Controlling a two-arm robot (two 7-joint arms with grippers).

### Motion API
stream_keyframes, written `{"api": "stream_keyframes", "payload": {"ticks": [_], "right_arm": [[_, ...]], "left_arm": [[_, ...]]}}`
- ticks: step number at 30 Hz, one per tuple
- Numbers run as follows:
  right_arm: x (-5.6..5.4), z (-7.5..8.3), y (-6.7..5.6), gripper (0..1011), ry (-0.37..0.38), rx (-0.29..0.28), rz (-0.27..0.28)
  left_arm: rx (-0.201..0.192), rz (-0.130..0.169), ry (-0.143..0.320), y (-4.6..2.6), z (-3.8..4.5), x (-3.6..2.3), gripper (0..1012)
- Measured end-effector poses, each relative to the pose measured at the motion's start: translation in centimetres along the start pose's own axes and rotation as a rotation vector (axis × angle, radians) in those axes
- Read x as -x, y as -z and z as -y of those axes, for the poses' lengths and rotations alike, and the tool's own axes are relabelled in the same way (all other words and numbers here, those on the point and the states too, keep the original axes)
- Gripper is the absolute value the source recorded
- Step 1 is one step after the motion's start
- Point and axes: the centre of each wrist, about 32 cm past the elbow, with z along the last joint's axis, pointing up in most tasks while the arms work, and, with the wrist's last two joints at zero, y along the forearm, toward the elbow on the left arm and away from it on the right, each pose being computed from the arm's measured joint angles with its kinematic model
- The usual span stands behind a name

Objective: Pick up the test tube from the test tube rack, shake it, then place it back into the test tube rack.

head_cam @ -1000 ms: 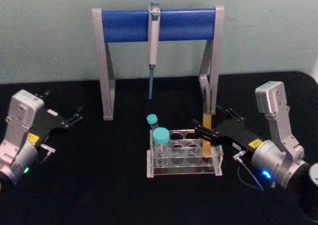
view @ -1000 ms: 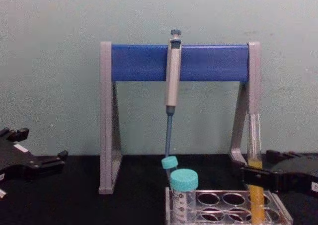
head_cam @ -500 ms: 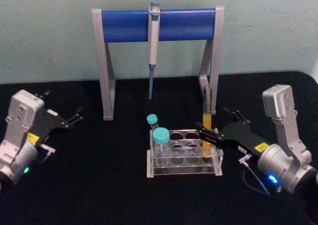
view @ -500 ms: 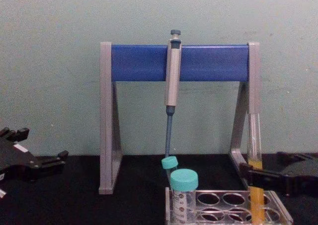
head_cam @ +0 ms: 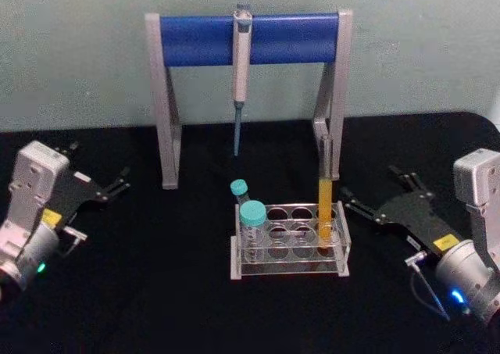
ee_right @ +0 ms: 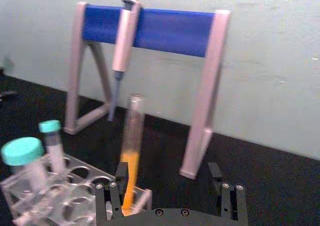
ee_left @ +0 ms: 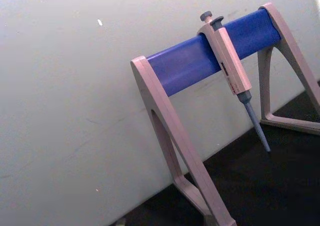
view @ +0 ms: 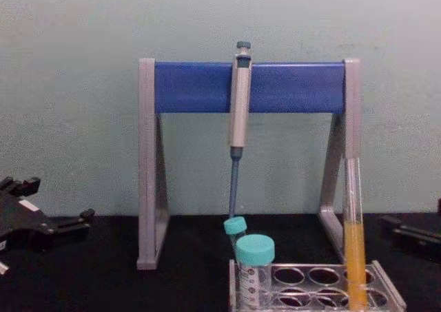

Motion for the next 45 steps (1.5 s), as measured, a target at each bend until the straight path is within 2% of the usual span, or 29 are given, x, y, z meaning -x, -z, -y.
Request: {"api": "stream_keyframes", "payload": {"ticks": [8, 21, 28, 45], "right_arm": [[0.2, 0.0, 1.7, 1000, 0.099, 0.016, 0.032], [0.4, -0.9, 3.8, 1000, 0.137, 0.088, 0.019], [0.4, -1.0, 4.2, 1000, 0.139, 0.109, 0.015], [0.4, -1.0, 4.1, 1000, 0.137, 0.106, 0.017]], "left_arm": [[0.0, 0.0, 0.0, 0.0, 0.0, 0.0, 1001], [0.0, 0.0, 0.0, 0.0, 0.0, 0.0, 1001], [0.0, 0.0, 0.0, 0.0, 0.0, 0.0, 1001], [0.0, 0.0, 0.0, 0.0, 0.0, 0.0, 1001]]}}
